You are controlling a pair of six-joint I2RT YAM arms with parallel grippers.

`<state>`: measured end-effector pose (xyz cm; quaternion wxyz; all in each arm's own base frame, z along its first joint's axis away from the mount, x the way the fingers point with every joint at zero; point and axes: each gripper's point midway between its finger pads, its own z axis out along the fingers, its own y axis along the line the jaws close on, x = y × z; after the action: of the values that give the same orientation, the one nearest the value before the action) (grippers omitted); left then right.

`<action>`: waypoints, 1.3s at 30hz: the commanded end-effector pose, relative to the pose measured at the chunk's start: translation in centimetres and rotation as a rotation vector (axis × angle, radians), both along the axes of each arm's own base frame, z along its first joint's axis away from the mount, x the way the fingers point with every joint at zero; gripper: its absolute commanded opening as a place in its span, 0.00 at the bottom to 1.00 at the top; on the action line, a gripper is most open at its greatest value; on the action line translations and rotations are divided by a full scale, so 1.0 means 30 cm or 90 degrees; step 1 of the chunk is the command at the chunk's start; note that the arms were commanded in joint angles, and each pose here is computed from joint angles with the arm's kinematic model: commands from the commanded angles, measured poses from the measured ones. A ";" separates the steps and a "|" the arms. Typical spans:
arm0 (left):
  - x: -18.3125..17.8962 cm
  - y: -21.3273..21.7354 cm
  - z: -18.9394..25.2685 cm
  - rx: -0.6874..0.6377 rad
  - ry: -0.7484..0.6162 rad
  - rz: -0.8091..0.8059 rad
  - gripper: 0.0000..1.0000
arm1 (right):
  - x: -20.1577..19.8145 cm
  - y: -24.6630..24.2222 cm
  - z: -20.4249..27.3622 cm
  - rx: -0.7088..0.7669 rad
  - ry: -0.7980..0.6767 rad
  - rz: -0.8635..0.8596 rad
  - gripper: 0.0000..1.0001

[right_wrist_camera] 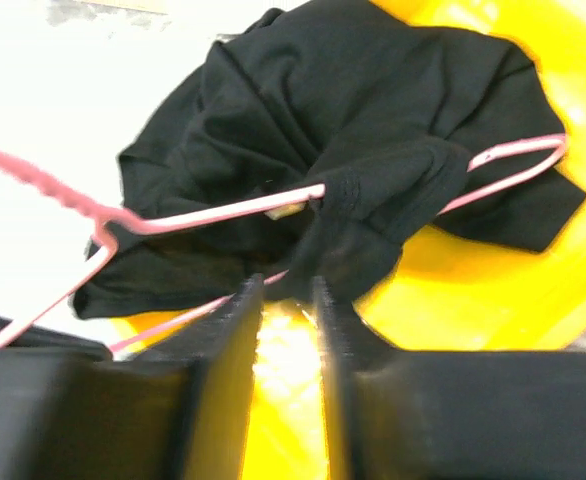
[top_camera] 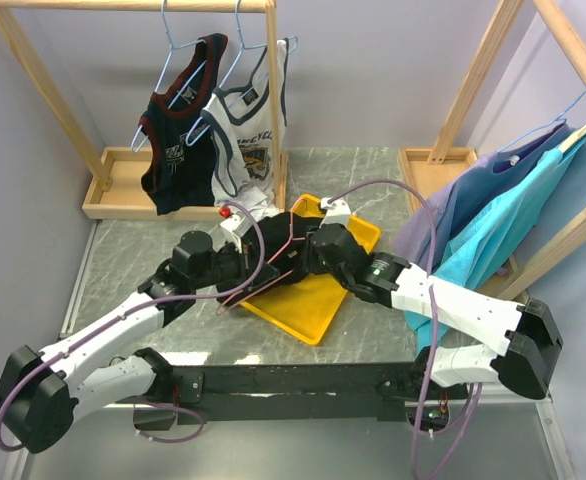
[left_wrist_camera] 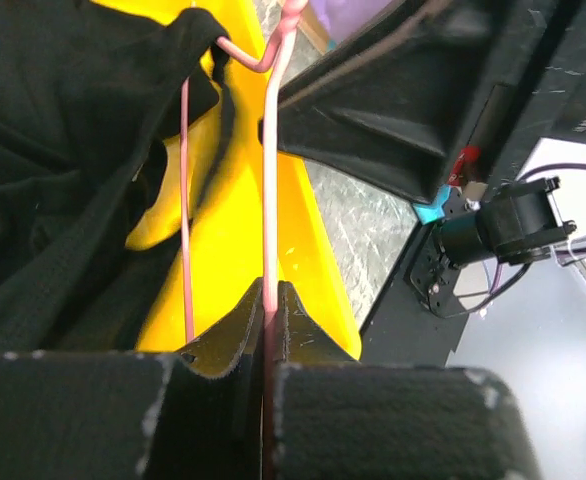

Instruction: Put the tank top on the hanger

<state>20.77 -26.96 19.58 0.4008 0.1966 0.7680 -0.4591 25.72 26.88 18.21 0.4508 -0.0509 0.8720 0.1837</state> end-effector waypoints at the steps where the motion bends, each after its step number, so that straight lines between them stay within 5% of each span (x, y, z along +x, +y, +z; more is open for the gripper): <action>1: 0.012 -0.045 0.110 -0.078 -0.079 -0.029 0.01 | 0.004 -0.044 0.085 -0.014 -0.055 -0.001 0.46; 5: 0.020 -0.054 0.079 -0.084 -0.076 -0.030 0.01 | -0.008 -0.076 0.143 -0.013 -0.097 0.015 0.62; 12: 0.028 -0.073 0.049 -0.086 -0.065 -0.040 0.01 | -0.018 -0.018 0.296 0.049 -0.197 0.095 0.66; 24: 0.017 -0.094 0.053 -0.082 -0.061 -0.061 0.01 | 0.099 0.085 0.297 -0.007 -0.221 0.089 0.65; 30: 0.015 -0.093 0.068 -0.080 -0.068 -0.062 0.01 | 0.111 0.100 0.253 -0.007 -0.211 0.081 0.49; 33: 0.011 -0.099 0.081 -0.085 -0.065 -0.070 0.01 | 0.122 0.090 0.229 -0.018 -0.207 0.067 0.26; 34: 0.009 -0.100 0.084 -0.087 -0.063 -0.073 0.01 | 0.127 0.085 0.224 -0.023 -0.207 0.058 0.09; 35: 0.014 -0.102 0.087 -0.087 -0.063 -0.070 0.01 | 0.133 0.073 0.223 -0.031 -0.208 0.046 0.03; 39: 0.023 -0.097 0.102 -0.091 -0.052 -0.051 0.11 | 0.146 0.046 0.213 -0.056 -0.213 0.017 0.00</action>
<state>21.13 -29.17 18.62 0.3935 0.2085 0.7435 -0.4988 29.07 28.85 23.07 0.5557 -0.1431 0.8028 0.1622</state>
